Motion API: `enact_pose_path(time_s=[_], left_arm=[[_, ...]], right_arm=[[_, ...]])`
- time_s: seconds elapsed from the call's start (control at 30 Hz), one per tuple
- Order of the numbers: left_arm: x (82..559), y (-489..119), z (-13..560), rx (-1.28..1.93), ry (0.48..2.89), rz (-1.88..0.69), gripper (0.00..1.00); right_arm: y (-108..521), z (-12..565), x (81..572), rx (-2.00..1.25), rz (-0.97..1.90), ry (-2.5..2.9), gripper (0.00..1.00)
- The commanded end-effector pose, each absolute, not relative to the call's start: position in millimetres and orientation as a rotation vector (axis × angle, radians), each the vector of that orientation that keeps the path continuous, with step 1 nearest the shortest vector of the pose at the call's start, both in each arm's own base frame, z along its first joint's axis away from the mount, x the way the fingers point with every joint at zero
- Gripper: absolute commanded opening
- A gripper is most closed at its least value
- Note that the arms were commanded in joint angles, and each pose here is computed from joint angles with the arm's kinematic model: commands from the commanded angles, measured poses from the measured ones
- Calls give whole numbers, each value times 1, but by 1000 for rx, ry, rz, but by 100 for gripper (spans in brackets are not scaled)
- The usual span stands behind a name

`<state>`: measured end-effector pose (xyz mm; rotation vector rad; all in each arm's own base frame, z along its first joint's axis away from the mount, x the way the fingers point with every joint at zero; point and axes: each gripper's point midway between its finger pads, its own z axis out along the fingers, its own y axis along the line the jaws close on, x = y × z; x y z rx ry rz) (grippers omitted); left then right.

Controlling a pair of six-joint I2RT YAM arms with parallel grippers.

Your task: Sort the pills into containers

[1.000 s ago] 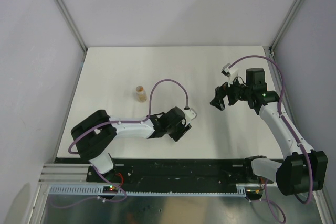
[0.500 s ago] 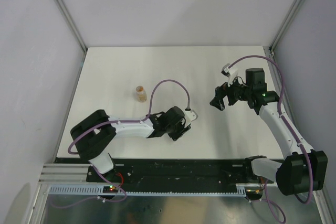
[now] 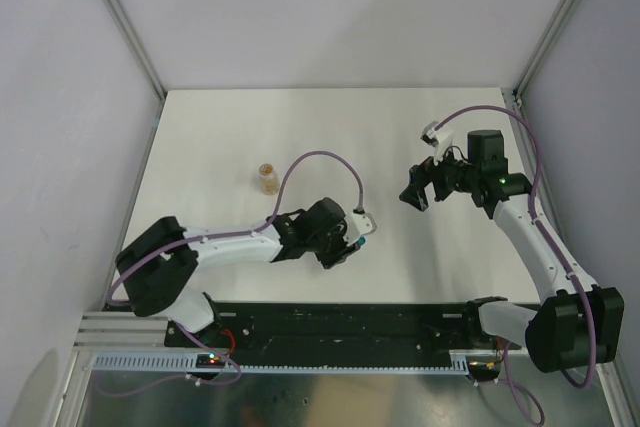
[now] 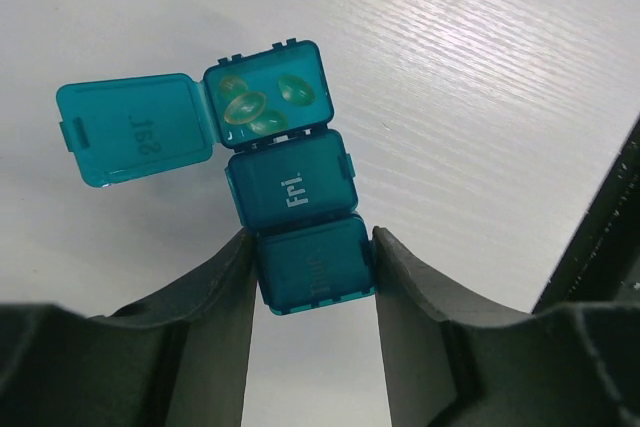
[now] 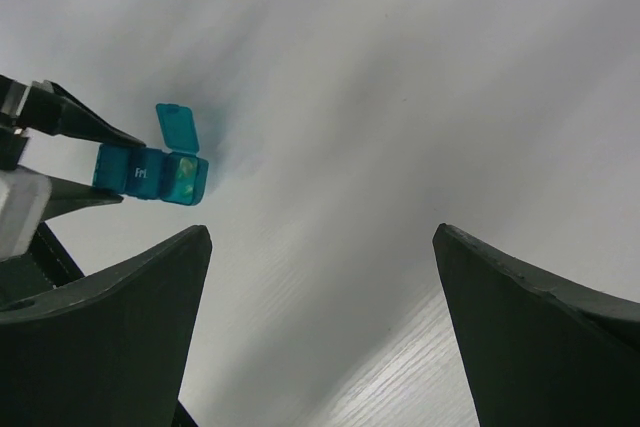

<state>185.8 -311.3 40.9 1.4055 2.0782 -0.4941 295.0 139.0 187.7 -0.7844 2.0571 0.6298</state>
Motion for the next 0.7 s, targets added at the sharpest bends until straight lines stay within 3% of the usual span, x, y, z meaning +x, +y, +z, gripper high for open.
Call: enact_pose_path(time_s=[0.0, 0.67], left_arm=[[182, -316, 75, 1478, 1944, -551, 1], [158, -318, 170, 1721, 1702, -654, 0]], right_arm=[[144, 192, 293, -795, 661, 2031, 99], [204, 201, 290, -959, 883, 2009, 99]])
